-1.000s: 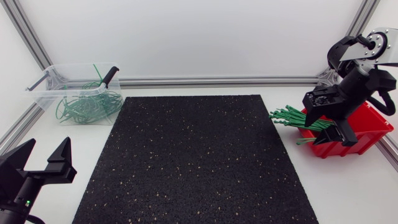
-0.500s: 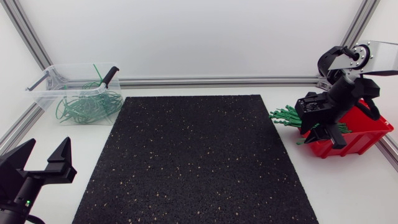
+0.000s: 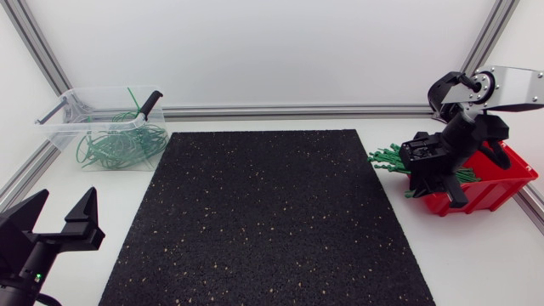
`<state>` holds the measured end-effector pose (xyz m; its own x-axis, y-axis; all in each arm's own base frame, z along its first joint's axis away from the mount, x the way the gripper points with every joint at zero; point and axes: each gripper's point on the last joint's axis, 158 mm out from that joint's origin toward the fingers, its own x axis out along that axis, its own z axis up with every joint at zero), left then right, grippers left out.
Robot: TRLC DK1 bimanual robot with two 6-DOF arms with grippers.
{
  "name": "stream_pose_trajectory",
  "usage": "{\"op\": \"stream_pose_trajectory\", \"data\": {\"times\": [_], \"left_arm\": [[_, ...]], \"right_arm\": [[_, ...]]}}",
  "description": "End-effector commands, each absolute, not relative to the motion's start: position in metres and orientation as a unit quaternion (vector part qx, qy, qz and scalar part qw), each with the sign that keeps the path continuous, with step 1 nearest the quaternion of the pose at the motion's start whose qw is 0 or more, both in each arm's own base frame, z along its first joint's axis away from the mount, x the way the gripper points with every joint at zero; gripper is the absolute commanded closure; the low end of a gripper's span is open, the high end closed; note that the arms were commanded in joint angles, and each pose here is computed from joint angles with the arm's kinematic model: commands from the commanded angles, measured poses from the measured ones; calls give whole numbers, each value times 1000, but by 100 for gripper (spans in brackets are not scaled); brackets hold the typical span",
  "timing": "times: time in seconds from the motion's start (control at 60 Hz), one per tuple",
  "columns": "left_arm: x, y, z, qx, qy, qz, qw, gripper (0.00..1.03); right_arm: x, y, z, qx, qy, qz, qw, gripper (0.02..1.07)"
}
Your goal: Take a green cable tie from the red box, thread the tail through the head to close it, then place it in the transparent bin on the left.
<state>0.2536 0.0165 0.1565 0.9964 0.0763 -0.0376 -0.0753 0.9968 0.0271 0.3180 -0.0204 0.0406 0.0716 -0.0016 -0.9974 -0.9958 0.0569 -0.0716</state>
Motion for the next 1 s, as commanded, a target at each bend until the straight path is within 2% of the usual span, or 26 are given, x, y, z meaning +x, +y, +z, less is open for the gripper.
{"op": "stream_pose_trajectory", "data": {"times": [0.0,0.85,0.883,0.983], "left_arm": [[254,16,135,6,43,37,998,4],[254,15,135,6,43,36,998,4],[254,15,135,5,43,36,998,4],[254,15,135,5,43,36,998,4]], "right_arm": [[309,-20,27,-501,503,485,511,80],[328,-18,37,-514,488,469,527,81],[328,-18,37,-513,489,469,528,86],[328,-18,37,-511,492,467,528,88]]}}
